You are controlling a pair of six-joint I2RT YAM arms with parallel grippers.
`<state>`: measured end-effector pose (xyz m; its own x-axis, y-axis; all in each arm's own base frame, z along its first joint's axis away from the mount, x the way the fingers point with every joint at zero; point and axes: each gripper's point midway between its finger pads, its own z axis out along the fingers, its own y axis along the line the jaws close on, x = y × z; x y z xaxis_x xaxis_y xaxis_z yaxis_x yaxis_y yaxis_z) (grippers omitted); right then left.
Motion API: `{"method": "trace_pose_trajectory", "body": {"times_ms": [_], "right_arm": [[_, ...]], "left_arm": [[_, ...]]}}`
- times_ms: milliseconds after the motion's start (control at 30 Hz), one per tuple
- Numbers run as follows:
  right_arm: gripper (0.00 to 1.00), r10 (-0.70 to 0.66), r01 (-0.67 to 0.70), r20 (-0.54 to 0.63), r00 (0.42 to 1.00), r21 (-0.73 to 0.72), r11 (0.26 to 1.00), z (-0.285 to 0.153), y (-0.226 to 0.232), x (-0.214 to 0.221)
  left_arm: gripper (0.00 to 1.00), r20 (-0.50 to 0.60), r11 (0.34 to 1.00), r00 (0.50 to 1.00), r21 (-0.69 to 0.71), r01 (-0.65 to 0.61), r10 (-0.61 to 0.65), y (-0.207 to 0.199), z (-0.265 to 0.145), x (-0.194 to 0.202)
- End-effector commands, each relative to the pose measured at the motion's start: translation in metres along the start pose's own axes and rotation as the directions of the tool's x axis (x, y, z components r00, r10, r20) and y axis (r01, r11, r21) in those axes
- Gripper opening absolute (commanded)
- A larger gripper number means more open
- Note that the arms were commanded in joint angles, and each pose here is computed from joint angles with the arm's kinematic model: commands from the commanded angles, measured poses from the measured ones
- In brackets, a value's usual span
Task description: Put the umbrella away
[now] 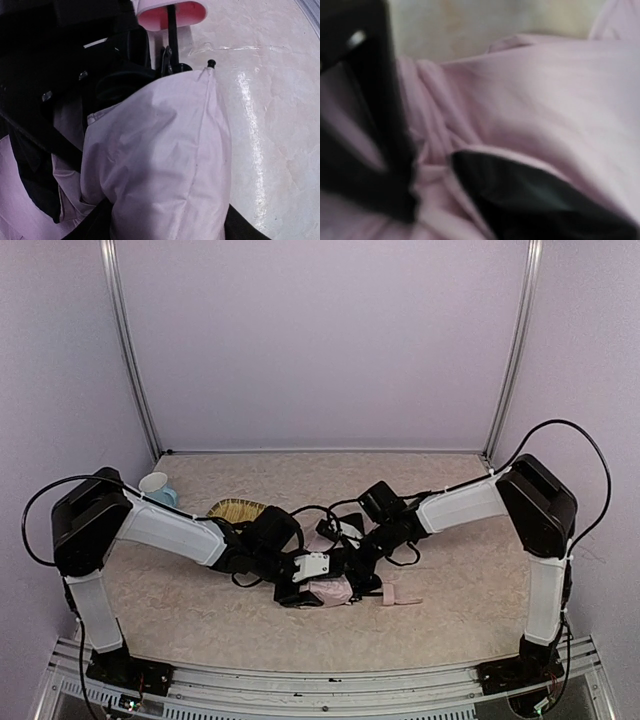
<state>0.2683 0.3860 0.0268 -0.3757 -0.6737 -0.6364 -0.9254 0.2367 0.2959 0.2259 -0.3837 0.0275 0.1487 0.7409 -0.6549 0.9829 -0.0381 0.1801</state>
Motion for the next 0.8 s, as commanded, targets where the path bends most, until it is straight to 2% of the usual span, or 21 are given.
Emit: {"method": "trace_pose_trajectory", "body": {"times_ms": [0, 133, 200, 333, 433, 533, 567, 633, 767], "right_arm": [[0.15, 0.18, -0.181, -0.064, 0.982, -0.016, 0.983, -0.022, -0.001, 0.026], [0.36, 0.256, -0.264, 0.098, 0.962, 0.073, 0.962, -0.083, -0.027, -0.005], [0.42, 0.258, -0.28, 0.164, 0.952, 0.132, 0.951, -0.114, -0.035, -0.015], [0.52, 0.139, -0.205, 0.22, 0.966, 0.312, 0.928, -0.162, -0.033, -0.022], [0.54, -0.029, -0.074, 0.238, 0.971, 0.411, 0.909, -0.185, -0.012, -0.026], [0.57, -0.259, 0.138, 0.181, 0.949, 0.501, 0.855, -0.186, 0.022, -0.019], [0.58, -0.36, 0.242, 0.154, 0.92, 0.497, 0.833, -0.179, 0.044, -0.018], [0.62, -0.481, 0.359, 0.147, 0.865, 0.49, 0.795, -0.17, 0.072, -0.016], [0.74, -0.616, 0.505, 0.078, 0.784, 0.495, 0.707, -0.141, 0.096, -0.011]], "left_arm": [[0.57, -0.185, 0.982, 0.976, 0.125, 0.14, -0.115, -0.029, 0.02, 0.044], [0.46, -0.2, 0.953, 0.963, 0.206, 0.222, -0.181, -0.044, 0.024, 0.044], [0.41, -0.218, 0.932, 0.95, 0.239, 0.273, -0.222, -0.05, 0.026, 0.045], [0.4, -0.258, 0.867, 0.92, 0.331, 0.372, -0.297, -0.064, 0.028, 0.049], [0.38, -0.286, 0.789, 0.882, 0.402, 0.465, -0.374, -0.071, 0.028, 0.052], [0.34, -0.313, 0.709, 0.843, 0.456, 0.538, -0.438, -0.071, 0.028, 0.051], [0.33, -0.322, 0.684, 0.831, 0.472, 0.556, -0.453, -0.072, 0.027, 0.052], [0.33, -0.332, 0.644, 0.817, 0.502, 0.576, -0.472, -0.074, 0.026, 0.049], [0.31, -0.369, 0.601, 0.797, 0.525, 0.603, -0.478, -0.077, 0.025, 0.046]]}}
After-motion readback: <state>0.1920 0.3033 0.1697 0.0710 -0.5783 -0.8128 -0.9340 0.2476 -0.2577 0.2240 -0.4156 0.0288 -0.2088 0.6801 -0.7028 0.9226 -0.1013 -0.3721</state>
